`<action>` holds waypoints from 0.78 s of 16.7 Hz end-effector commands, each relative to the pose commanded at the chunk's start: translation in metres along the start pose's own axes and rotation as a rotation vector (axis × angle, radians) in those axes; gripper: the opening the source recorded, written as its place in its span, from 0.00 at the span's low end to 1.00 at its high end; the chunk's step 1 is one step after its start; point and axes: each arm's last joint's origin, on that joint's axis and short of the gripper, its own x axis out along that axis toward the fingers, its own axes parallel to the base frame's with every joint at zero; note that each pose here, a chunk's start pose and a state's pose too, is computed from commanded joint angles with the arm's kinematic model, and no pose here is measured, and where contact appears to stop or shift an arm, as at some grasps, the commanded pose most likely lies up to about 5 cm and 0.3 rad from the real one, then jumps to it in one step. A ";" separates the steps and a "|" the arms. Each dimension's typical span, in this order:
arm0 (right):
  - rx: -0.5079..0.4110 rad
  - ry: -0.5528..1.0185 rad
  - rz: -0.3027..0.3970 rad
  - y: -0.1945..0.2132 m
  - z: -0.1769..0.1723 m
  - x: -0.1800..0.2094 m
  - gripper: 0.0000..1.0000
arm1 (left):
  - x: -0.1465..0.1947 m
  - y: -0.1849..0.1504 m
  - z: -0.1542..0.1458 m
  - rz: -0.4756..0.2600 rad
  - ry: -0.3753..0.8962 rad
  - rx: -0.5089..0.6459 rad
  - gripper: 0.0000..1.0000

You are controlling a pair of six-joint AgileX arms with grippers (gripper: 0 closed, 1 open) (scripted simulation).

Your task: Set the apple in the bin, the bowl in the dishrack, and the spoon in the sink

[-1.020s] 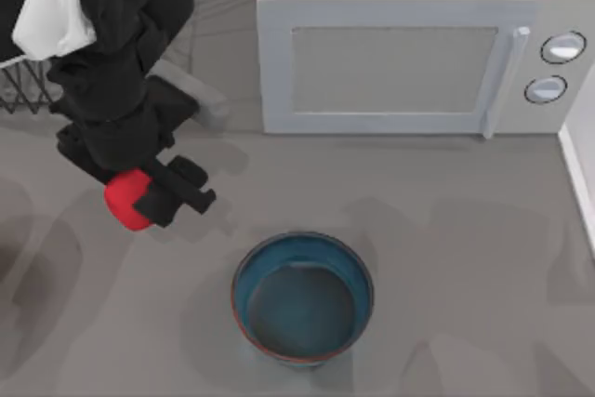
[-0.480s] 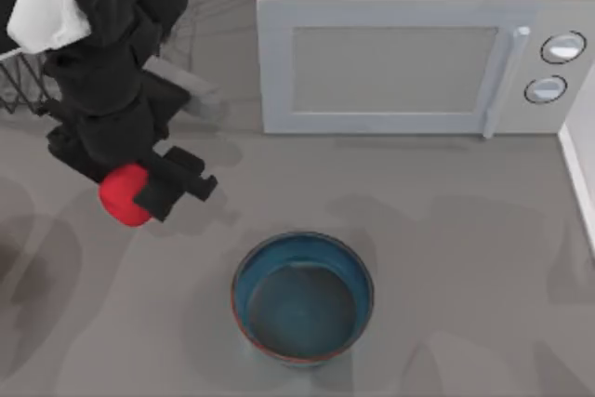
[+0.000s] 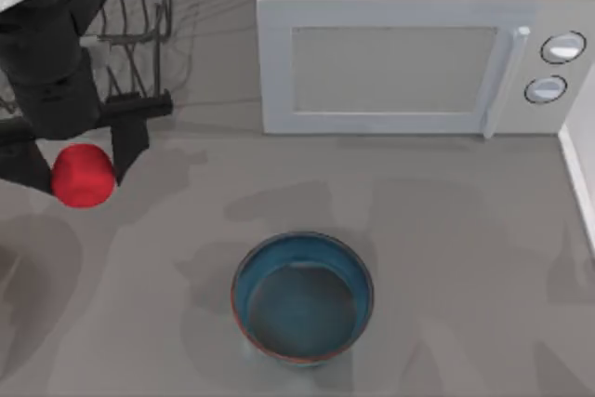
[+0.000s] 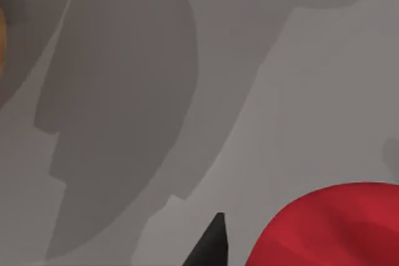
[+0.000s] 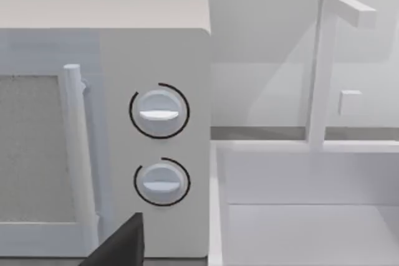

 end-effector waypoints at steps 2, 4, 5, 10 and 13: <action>0.000 0.000 0.000 0.000 0.000 0.000 1.00 | -0.001 0.017 0.006 0.020 0.014 -0.327 0.00; 0.000 0.000 0.000 0.000 0.000 0.000 1.00 | -0.001 0.035 0.010 0.048 0.027 -0.679 0.00; 0.000 0.000 0.000 0.000 0.000 0.000 1.00 | -0.001 0.045 0.011 0.066 0.032 -0.859 0.00; 0.000 0.000 0.000 0.000 0.000 0.000 1.00 | -0.005 0.091 0.014 0.145 0.013 -1.715 0.00; 0.000 0.000 0.000 0.000 0.000 0.000 1.00 | -0.014 0.117 0.011 0.141 -0.026 -2.153 0.00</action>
